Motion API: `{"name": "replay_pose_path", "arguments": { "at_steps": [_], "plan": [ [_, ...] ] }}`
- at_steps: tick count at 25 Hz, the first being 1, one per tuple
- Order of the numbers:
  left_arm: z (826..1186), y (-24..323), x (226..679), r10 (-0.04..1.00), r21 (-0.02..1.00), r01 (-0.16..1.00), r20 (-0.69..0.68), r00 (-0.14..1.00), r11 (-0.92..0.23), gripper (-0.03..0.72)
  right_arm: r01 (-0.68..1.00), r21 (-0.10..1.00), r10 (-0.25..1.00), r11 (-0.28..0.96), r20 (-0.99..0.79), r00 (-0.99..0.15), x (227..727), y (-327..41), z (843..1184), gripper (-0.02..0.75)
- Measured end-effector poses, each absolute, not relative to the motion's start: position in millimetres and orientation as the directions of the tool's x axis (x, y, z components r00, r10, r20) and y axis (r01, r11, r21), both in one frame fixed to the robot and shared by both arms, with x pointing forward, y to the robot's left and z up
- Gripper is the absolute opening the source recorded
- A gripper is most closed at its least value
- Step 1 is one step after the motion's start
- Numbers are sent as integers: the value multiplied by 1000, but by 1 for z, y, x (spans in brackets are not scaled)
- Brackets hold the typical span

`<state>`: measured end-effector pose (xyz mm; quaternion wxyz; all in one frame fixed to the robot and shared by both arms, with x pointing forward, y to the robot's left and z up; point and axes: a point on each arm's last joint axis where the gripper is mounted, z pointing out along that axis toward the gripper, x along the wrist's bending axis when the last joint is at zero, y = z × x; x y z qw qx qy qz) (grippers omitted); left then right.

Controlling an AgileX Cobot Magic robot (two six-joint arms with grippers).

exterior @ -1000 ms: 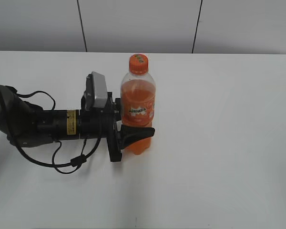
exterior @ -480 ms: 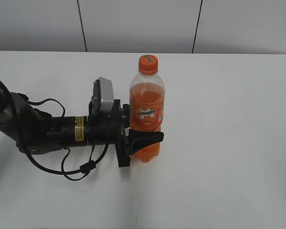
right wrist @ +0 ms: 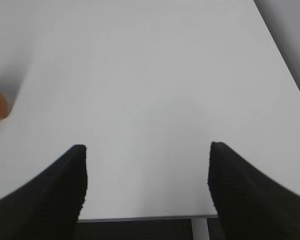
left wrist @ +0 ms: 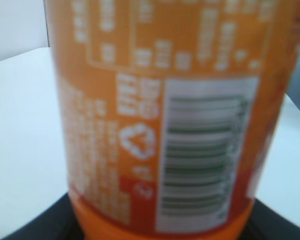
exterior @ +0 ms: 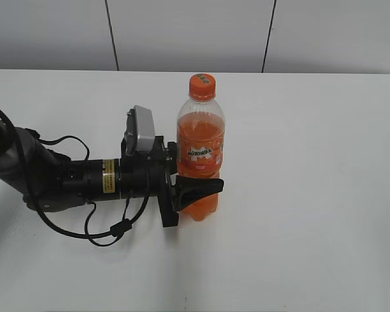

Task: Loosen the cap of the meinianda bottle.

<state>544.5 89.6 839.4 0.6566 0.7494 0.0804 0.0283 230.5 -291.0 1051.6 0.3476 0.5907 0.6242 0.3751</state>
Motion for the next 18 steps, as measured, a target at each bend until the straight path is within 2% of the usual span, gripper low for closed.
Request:
{"name": "replay_pose_path", "arguments": {
  "at_steps": [9, 13, 18],
  "plan": [
    [839, 89, 544, 158, 989, 84, -63, 985, -124, 384, 465, 885, 998, 20, 9, -60, 231, -291, 1053, 566],
    [839, 89, 544, 158, 989, 84, -63, 985, -124, 384, 416, 909, 998, 22, 4, -60, 227, -291, 1072, 566],
    [839, 89, 544, 158, 989, 84, -63, 985, -124, 384, 487, 872, 996, 47, -4, -91, 249, -290, 1108, 566]
  ]
}}
